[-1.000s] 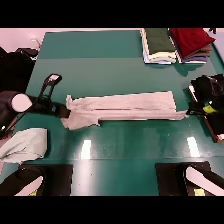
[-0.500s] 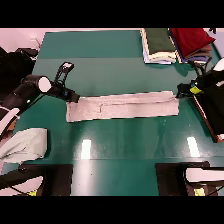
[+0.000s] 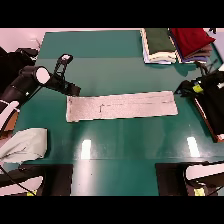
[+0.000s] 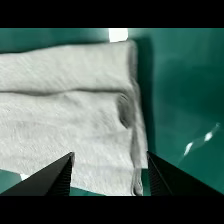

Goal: Fold the shirts.

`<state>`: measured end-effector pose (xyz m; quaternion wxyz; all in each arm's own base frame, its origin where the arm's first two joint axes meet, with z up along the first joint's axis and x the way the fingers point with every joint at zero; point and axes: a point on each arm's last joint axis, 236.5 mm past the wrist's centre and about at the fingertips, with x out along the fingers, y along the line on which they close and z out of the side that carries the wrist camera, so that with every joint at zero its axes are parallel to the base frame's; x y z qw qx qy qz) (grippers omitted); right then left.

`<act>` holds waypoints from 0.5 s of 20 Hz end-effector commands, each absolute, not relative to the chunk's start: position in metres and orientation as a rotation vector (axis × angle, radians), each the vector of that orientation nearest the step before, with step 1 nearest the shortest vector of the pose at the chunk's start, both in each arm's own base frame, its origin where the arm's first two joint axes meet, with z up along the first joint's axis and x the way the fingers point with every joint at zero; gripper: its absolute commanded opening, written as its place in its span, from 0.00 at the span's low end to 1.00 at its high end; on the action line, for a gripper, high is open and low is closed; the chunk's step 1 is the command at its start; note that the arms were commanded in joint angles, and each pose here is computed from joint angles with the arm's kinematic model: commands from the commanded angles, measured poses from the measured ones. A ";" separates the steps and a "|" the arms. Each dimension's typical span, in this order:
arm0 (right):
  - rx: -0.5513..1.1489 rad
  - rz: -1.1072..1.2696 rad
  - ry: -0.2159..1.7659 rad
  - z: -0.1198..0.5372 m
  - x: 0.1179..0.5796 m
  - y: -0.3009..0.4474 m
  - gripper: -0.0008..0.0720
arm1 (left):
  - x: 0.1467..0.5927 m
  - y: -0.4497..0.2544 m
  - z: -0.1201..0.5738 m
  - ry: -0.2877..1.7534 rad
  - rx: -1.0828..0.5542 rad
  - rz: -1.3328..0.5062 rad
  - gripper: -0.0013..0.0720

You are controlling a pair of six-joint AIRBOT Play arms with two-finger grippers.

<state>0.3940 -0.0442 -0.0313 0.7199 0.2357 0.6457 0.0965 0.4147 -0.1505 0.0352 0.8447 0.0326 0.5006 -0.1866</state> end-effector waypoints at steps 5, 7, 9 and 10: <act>0.866 0.301 1.449 -0.077 0.362 -0.034 0.73 | 0.403 -0.223 0.049 1.025 -0.076 -0.533 0.05; 0.861 0.340 1.437 -0.082 0.375 -0.013 0.71 | 0.397 -0.247 0.034 1.057 -0.099 -0.549 0.05; 0.795 0.404 1.448 -0.080 0.386 0.012 0.52 | 0.397 -0.272 0.016 1.072 -0.123 -0.570 0.05; 0.747 0.436 1.442 -0.076 0.392 0.021 0.34 | 0.398 -0.286 0.009 1.073 -0.155 -0.582 0.05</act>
